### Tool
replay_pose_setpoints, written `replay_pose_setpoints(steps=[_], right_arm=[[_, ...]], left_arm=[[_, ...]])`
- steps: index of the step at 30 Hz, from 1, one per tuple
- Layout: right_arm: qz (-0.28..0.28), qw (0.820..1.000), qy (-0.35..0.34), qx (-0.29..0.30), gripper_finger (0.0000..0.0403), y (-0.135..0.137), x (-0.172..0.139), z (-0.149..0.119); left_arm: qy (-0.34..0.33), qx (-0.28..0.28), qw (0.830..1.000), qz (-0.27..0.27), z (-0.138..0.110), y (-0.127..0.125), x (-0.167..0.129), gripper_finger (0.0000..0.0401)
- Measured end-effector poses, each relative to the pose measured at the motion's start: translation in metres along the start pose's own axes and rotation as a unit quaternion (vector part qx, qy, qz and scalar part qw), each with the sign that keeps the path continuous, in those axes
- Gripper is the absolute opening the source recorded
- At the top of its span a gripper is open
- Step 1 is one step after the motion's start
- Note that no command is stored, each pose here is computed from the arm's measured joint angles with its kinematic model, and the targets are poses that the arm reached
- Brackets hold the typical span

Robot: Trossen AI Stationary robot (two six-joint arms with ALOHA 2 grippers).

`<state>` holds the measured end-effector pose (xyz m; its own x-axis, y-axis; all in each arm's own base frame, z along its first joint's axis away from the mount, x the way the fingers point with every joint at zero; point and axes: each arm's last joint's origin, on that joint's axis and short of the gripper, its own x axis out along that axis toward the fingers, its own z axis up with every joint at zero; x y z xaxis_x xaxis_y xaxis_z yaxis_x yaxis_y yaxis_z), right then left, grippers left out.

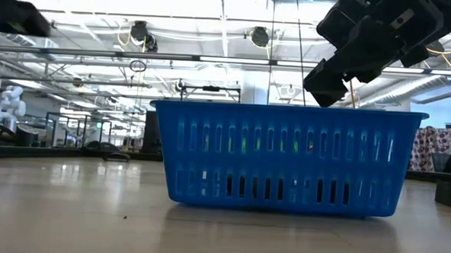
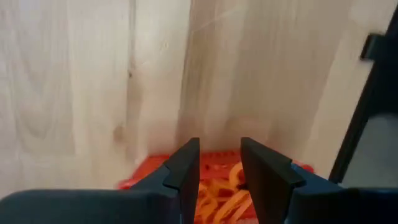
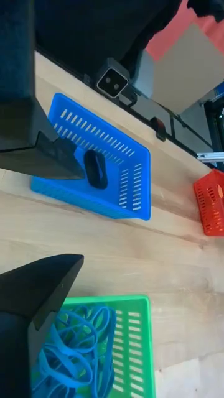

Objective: Sort rubber bands into baskets
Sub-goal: Put the black rubberband into the blue bin

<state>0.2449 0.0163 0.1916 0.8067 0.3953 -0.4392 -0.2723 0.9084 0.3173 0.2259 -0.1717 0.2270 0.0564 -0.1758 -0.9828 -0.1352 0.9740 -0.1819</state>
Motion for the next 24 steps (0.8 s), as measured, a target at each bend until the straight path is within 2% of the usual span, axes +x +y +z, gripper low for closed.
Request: replay_pose_setpoints(steps=[6,9,13,19,24], right_arm=[[-0.033,0.999,-0.012,-0.004,0.0199,-0.002,0.000,0.002],[-0.034,0.999,-0.021,-0.008,0.0199,-0.002,0.000,0.003],[-0.032,0.999,-0.031,-0.005,0.0199,-0.001,0.000,0.005],[-0.031,0.999,-0.031,0.008,0.0199,-0.001,0.000,0.005],[-0.024,0.999,-0.028,0.005,0.0199,0.003,0.001,0.005]], left_arm=[[-0.019,-0.039,0.999,0.004,-0.031,-0.029,0.004,0.0123],[-0.018,-0.083,0.996,0.014,-0.045,-0.038,0.007,0.0123],[-0.038,-0.105,0.993,0.023,-0.059,-0.046,0.008,0.0123],[-0.064,-0.138,0.988,0.031,-0.068,-0.052,0.010,0.0123],[-0.055,-0.160,0.984,0.045,-0.068,-0.054,0.020,0.0123]])
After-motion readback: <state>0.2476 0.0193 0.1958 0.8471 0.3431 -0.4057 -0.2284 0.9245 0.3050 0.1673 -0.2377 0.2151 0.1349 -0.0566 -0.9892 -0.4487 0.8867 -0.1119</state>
